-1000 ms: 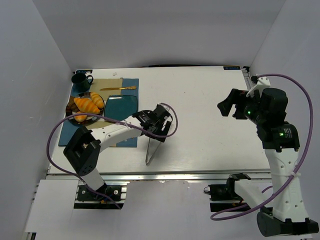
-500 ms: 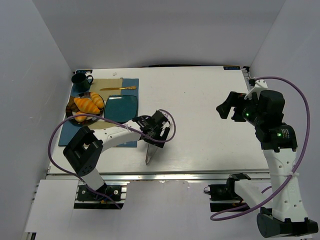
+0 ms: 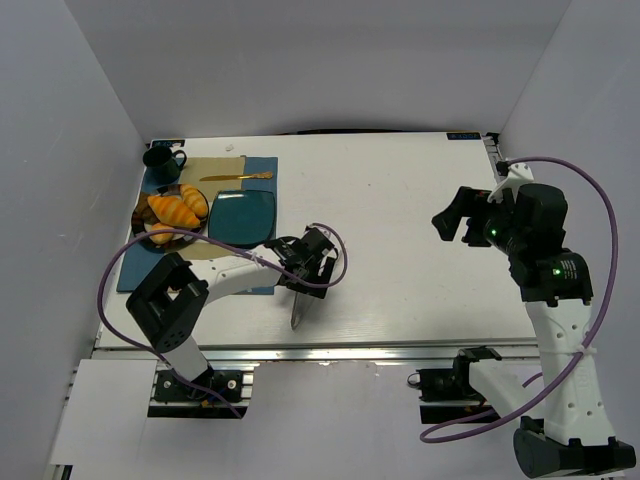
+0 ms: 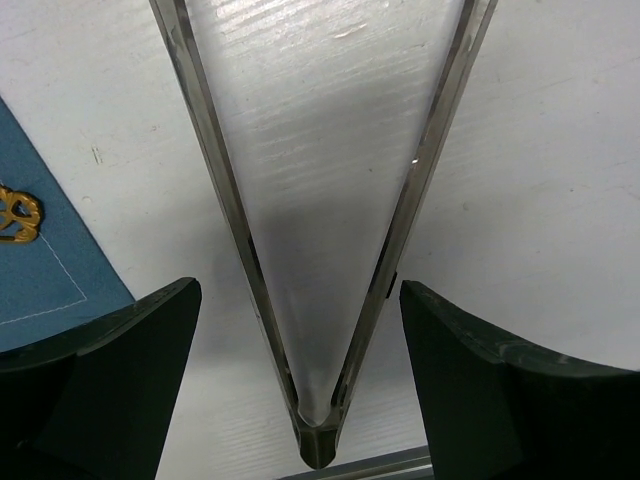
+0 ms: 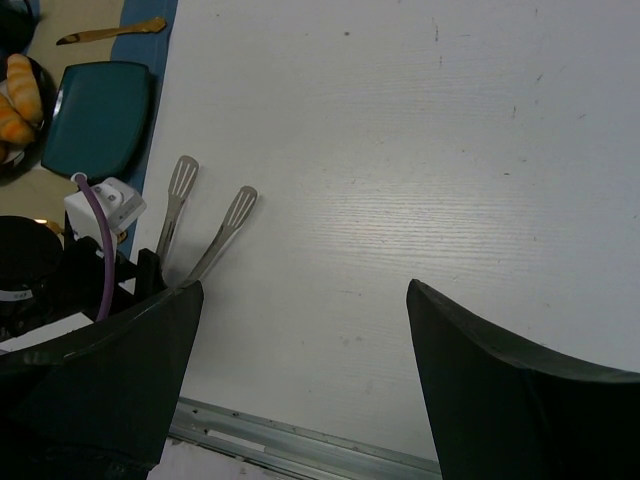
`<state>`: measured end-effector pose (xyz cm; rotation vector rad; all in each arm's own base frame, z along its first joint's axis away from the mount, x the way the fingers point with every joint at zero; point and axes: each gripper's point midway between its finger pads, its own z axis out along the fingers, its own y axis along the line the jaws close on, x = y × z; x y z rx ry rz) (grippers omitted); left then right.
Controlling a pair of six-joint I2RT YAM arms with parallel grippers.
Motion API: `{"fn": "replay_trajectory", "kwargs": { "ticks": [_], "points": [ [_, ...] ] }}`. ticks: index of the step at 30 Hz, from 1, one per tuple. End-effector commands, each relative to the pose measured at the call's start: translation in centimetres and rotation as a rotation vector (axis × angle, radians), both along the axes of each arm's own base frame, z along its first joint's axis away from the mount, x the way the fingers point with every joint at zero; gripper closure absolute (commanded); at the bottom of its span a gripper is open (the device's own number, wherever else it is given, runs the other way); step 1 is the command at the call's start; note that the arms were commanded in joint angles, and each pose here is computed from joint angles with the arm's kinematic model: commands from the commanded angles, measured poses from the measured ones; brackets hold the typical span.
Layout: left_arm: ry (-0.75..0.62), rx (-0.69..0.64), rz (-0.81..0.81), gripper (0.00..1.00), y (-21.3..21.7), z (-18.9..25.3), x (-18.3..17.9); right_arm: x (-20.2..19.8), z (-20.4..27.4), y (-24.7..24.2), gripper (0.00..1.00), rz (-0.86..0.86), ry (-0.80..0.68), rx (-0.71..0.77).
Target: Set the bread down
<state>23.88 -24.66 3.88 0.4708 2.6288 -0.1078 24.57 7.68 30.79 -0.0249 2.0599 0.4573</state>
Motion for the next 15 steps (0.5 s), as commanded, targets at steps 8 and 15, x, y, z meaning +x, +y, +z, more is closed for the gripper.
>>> {"fn": "replay_trajectory", "kwargs": {
  "ticks": [8,15],
  "points": [
    [0.032,0.016,0.022,0.23,0.2,-2.2,-0.8,0.0,0.2,-0.1,0.11,0.001,-0.024,-0.013],
    [0.049,0.028,0.027,0.25,0.1,-3.1,-1.1,0.0,0.1,-0.2,0.11,-0.002,-0.024,-0.015]
  ]
}}
